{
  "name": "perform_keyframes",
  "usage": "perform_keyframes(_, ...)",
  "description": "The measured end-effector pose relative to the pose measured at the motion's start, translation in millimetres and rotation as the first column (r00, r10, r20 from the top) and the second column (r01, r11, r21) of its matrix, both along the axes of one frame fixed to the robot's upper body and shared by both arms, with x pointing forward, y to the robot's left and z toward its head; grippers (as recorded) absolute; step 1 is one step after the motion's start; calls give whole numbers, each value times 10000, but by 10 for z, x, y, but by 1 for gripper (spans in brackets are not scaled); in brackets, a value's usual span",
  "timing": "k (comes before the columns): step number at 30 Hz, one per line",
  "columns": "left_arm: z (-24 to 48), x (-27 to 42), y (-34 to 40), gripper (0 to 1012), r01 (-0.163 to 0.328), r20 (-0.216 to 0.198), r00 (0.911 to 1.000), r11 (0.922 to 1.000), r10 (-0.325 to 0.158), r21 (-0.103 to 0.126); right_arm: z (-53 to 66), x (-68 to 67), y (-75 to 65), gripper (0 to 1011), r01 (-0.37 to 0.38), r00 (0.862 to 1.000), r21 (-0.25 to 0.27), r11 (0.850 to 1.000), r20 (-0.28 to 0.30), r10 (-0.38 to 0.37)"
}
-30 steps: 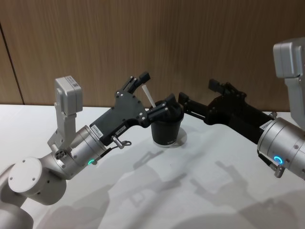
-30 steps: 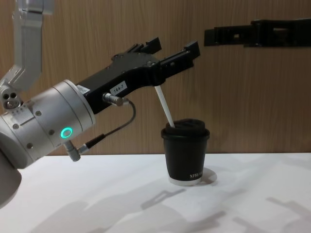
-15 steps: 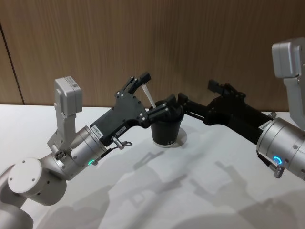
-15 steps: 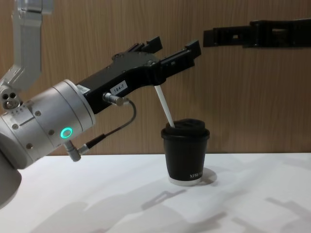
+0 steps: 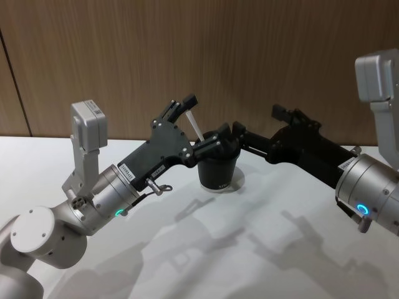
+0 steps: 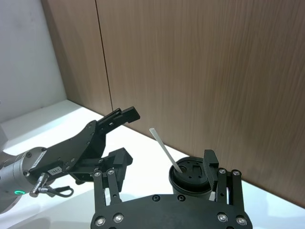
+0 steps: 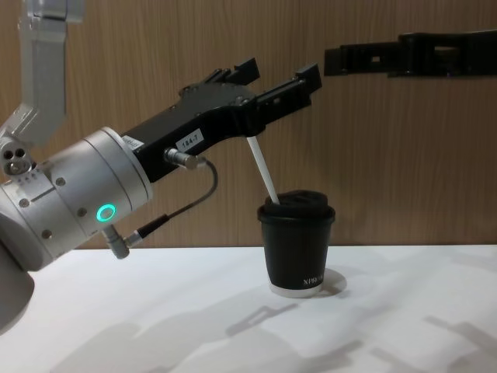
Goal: Pick up the straw with one hand, pass it to the other hand, and insert it into the cup.
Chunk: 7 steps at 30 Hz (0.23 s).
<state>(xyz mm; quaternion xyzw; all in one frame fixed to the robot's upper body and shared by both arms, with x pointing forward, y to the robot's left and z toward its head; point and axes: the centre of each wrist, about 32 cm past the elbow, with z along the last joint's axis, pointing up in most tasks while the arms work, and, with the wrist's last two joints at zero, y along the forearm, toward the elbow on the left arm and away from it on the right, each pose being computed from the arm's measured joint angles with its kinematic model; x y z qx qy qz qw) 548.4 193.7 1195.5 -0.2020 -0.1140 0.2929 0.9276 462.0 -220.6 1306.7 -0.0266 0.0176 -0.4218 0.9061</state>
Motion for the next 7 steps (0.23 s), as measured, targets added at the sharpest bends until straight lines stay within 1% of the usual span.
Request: perform_keyframes(7, 1, -1, 0, 1003, 6, 2, 10000, 10000, -6, -4, 0, 0, 0, 1001, 1, 10000, -4, 10000, -6, -1)
